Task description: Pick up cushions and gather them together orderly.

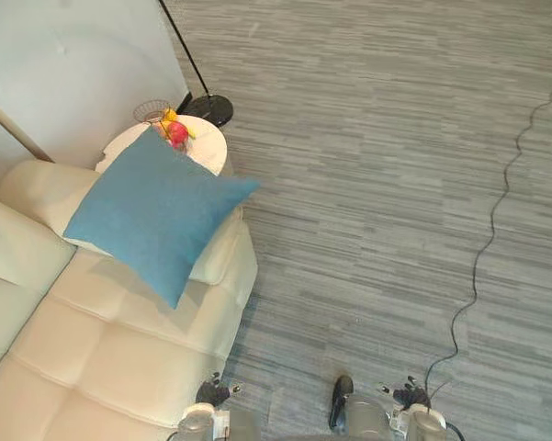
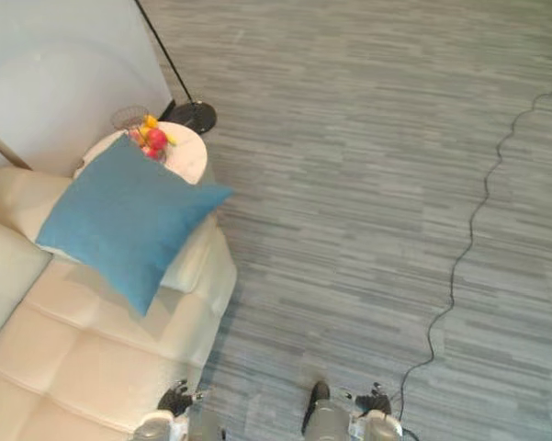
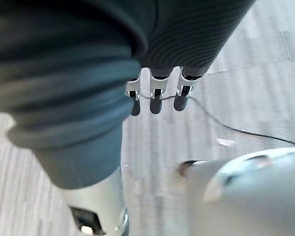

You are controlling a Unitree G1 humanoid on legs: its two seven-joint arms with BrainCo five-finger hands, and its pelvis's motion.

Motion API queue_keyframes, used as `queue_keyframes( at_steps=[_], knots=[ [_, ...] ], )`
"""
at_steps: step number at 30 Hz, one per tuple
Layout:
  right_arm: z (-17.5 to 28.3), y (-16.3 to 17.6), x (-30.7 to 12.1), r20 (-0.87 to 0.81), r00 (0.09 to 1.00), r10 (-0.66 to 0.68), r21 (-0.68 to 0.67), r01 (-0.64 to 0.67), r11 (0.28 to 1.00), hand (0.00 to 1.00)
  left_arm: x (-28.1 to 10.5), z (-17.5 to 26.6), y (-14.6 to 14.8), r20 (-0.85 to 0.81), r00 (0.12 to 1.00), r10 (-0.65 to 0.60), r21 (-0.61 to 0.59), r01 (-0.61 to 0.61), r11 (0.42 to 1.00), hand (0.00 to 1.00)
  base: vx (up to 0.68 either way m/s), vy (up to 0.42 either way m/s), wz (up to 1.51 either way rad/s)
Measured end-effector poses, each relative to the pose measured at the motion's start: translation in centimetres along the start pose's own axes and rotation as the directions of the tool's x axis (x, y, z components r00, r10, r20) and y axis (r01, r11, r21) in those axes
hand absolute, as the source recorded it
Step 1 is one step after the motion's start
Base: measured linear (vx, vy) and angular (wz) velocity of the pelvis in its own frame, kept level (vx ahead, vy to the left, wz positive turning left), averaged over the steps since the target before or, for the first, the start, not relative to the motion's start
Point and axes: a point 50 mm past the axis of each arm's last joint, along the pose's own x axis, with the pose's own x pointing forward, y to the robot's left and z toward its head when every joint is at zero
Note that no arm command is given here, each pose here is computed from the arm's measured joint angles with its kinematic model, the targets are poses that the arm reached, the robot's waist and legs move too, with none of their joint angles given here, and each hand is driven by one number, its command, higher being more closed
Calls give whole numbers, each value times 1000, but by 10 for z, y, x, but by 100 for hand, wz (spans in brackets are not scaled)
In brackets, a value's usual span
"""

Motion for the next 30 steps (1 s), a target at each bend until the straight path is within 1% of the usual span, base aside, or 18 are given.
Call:
queue_keyframes(
  at_steps=[4,7,8,9,14,18,20,25,28,30],
  knots=[
    [-4,-1,-1,-10,1000,-2,4,2,1000,0,0,5,-1,33,999,-2,-23,3,1000,0,275,-109,39],
    [-2,-1,-1,-6,1000,-12,46,12,999,0,0,6,-2,30,1000,-4,-41,5,999,0,280,53,63],
    [-4,-1,-1,-15,1000,-18,66,19,998,0,1,7,0,33,999,1,-38,0,999,0,404,76,97],
    [-8,9,-3,-27,1000,0,85,2,996,0,1,9,7,38,999,18,-32,-17,999,0,396,56,84],
    [3,26,-3,5,999,43,99,-43,994,0,2,10,15,40,999,35,-60,-33,998,0,247,31,41],
    [-2,29,-5,-5,999,51,102,-51,994,0,-1,-1,22,1,998,55,-90,-55,994,0,206,29,45],
    [-11,24,-7,-29,999,45,98,-42,994,0,-2,-5,26,-10,998,68,-89,-69,994,0,272,-87,89],
    [-15,21,-7,-36,999,40,102,-36,994,0,-2,-2,15,-4,999,46,-103,-46,994,0,237,-189,109],
    [-18,19,-8,-44,998,40,103,-35,994,0,0,1,17,1,999,50,-89,-50,995,0,237,-362,125],
    [-12,14,-6,-20,999,33,98,-31,995,0,-1,-4,8,-16,999,30,-93,-31,995,0,181,-323,71]
  ],
)
